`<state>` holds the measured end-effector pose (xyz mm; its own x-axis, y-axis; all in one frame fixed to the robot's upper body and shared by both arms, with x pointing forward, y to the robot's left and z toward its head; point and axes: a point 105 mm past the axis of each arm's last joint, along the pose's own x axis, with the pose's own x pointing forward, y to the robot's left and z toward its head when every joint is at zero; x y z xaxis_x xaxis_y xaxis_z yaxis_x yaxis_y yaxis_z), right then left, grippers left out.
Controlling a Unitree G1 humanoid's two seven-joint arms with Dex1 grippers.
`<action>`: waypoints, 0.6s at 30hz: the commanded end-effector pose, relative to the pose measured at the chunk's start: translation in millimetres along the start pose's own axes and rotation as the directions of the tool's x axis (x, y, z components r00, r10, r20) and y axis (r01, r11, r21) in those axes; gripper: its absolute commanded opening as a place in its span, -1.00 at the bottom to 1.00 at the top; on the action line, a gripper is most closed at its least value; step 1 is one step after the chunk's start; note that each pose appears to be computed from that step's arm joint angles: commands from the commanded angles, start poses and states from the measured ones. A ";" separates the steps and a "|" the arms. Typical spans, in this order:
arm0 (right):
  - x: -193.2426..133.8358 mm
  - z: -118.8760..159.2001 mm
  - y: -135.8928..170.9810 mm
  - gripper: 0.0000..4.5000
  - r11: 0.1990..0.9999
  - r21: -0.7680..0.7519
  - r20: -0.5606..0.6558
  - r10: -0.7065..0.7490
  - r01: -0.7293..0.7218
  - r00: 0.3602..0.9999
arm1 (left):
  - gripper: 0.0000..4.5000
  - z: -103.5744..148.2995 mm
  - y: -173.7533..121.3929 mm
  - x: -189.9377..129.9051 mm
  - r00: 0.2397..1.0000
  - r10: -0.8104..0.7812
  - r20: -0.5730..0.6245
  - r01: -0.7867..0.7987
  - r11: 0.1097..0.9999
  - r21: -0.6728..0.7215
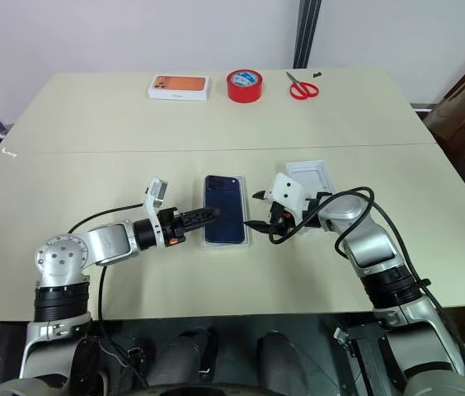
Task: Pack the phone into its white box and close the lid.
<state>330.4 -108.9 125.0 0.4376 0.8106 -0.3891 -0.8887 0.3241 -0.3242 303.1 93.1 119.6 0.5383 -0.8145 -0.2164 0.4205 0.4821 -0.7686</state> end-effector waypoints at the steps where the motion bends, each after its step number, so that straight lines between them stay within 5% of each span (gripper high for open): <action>1: -1.0 11.1 -3.7 0.57 0.999 -0.037 0.032 -0.016 0.017 0.999 | 0.67 12.1 -9.7 -5.8 1.000 -0.026 0.013 0.025 0.999 0.047; 10: 2.0 13.9 -5.4 0.57 0.999 -0.041 0.041 -0.019 0.020 0.999 | 0.67 -1.3 -26.5 6.6 0.992 0.000 -0.123 0.017 0.990 0.137; 18: 1.4 12.9 -5.6 0.57 0.999 -0.042 0.039 -0.024 0.025 0.999 | 0.67 3.5 -11.2 -4.2 0.991 0.079 -0.108 -0.065 0.990 0.129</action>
<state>331.8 -104.9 125.3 0.4409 0.8129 -0.3805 -0.8859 0.3262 -0.3297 297.6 89.1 124.1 0.4680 -0.8086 -0.3565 0.4640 0.5682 -0.6796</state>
